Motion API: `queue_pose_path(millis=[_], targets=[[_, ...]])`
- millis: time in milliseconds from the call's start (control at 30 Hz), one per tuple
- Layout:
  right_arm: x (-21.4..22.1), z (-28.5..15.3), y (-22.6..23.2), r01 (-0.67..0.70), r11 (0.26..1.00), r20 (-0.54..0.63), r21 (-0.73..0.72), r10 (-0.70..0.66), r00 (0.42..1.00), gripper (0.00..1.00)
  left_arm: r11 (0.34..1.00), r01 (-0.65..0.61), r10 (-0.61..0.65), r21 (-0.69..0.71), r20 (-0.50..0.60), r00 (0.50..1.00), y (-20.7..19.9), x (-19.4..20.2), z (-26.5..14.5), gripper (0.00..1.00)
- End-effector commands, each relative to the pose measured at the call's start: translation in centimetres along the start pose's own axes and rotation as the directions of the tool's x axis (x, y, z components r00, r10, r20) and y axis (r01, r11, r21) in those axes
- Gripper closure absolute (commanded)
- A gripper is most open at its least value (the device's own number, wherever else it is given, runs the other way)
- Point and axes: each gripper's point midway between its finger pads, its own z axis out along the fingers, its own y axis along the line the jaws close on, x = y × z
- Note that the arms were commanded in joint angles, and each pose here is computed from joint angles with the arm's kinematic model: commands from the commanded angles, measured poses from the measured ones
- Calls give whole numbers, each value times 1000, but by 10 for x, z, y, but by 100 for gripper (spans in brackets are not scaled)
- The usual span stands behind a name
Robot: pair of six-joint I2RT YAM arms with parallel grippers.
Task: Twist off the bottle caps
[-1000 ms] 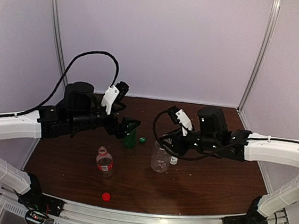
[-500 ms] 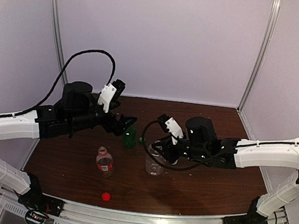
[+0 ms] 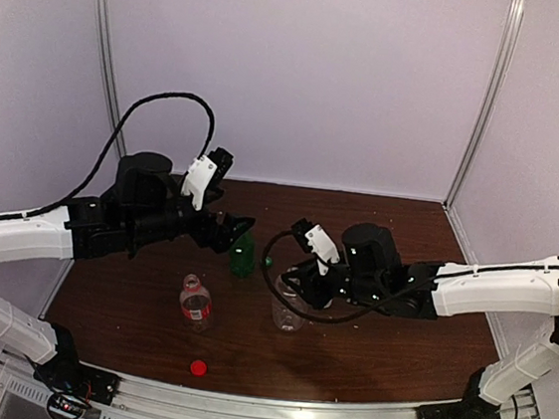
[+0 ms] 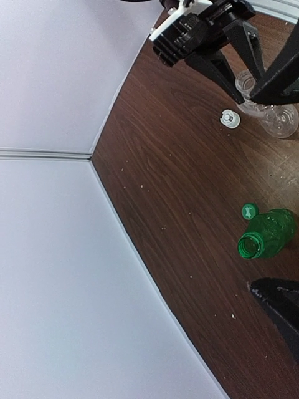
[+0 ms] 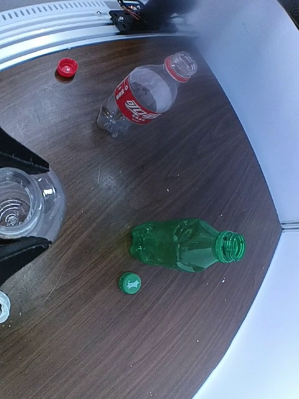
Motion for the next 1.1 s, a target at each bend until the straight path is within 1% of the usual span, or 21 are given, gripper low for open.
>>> queue_pose_path(millis=[0,133,333,467,633,733,767,800,1067], targets=[[6,-2,0,2,1000,-10,13,-2,1000,61,1000,8,-7,-21,59,998,5,-19,-8,2],[2,-5,-1,2,1000,-2,17,-2,1000,54,1000,7,-6,-26,58,998,6,-18,-9,2],[-8,-11,-1,1,1000,13,25,-2,1000,46,999,8,-6,-36,60,998,8,-18,-10,2],[-20,-19,-1,-1,999,37,33,0,999,35,999,7,-4,-45,61,998,10,-18,-12,2],[-47,-38,-3,-9,999,94,53,4,996,14,997,6,-1,-76,64,998,16,-20,-16,2],[-65,-52,-9,-18,997,128,78,8,992,5,995,3,5,-102,75,997,20,-24,-19,2],[-69,-56,-12,-21,996,132,87,10,991,2,994,-4,10,-111,52,999,22,-19,-20,2],[-74,-60,-15,-29,995,138,97,15,990,0,992,-7,13,-122,49,999,24,-19,-22,2],[-101,-93,-61,-128,971,170,201,94,981,0,973,-27,29,-229,7,1000,49,-20,-32,2]])
